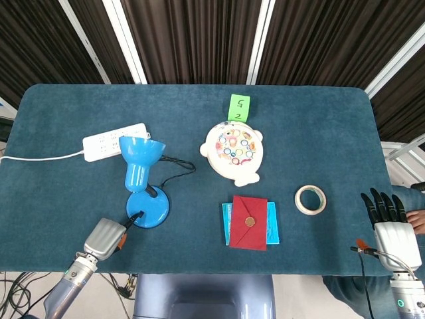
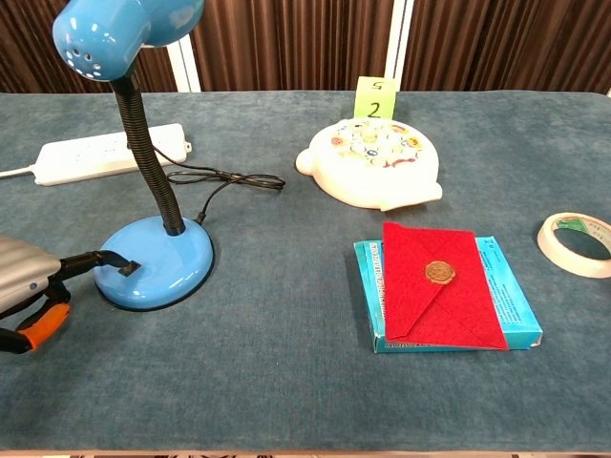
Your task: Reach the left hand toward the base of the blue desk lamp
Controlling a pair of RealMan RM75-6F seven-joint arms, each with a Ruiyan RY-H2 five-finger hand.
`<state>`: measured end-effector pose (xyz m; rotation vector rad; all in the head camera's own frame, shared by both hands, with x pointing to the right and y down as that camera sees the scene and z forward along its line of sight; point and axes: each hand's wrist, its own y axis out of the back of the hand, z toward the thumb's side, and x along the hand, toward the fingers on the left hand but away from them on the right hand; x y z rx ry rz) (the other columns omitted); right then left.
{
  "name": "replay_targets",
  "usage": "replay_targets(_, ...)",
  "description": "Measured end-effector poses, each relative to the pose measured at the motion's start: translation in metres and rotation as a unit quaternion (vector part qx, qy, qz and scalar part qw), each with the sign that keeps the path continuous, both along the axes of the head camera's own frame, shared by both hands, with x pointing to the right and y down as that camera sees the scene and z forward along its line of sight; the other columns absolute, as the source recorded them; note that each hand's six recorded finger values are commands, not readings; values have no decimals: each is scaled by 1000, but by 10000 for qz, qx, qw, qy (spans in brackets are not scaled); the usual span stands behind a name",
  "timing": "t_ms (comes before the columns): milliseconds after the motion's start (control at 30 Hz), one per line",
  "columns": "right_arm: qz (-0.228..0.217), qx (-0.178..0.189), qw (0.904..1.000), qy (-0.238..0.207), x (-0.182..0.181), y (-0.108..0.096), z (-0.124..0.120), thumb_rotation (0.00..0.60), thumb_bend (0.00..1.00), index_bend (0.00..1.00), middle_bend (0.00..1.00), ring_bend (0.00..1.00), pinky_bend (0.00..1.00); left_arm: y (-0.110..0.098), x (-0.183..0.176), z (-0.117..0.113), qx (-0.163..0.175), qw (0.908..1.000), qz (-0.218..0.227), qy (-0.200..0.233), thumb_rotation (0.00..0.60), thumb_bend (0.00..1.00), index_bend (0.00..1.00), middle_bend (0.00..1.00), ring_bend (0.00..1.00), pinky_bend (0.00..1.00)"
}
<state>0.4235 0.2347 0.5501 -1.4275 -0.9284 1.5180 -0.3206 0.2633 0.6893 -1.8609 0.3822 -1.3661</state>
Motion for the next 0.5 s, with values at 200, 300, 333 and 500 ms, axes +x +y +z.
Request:
replay_targets(200, 5, -4, 10000, 4, 0, 0, 0, 600, 134, 74, 18, 40, 0, -1, 1, 2, -29, 10000, 20, -26, 600, 661, 105, 762, 831, 846)
replay_targets(300, 6, -2, 10000, 4, 0, 0, 0, 600, 134, 74, 18, 40, 0, -2, 2, 3, -33, 10000, 18, -34, 600, 661, 105, 762, 831, 846)
replay_targets(333, 10, -3, 10000, 3, 0, 0, 0, 600, 134, 74, 18, 40, 0, -2, 2, 4, -32, 10000, 17, -44, 600, 661, 105, 762, 831, 846)
replay_targets(500, 16, -1, 10000, -1, 0, 0, 0, 600, 134, 74, 18, 40, 0, -2, 2, 7, -57, 9999, 31, -108, 600, 661, 105, 762, 831, 846)
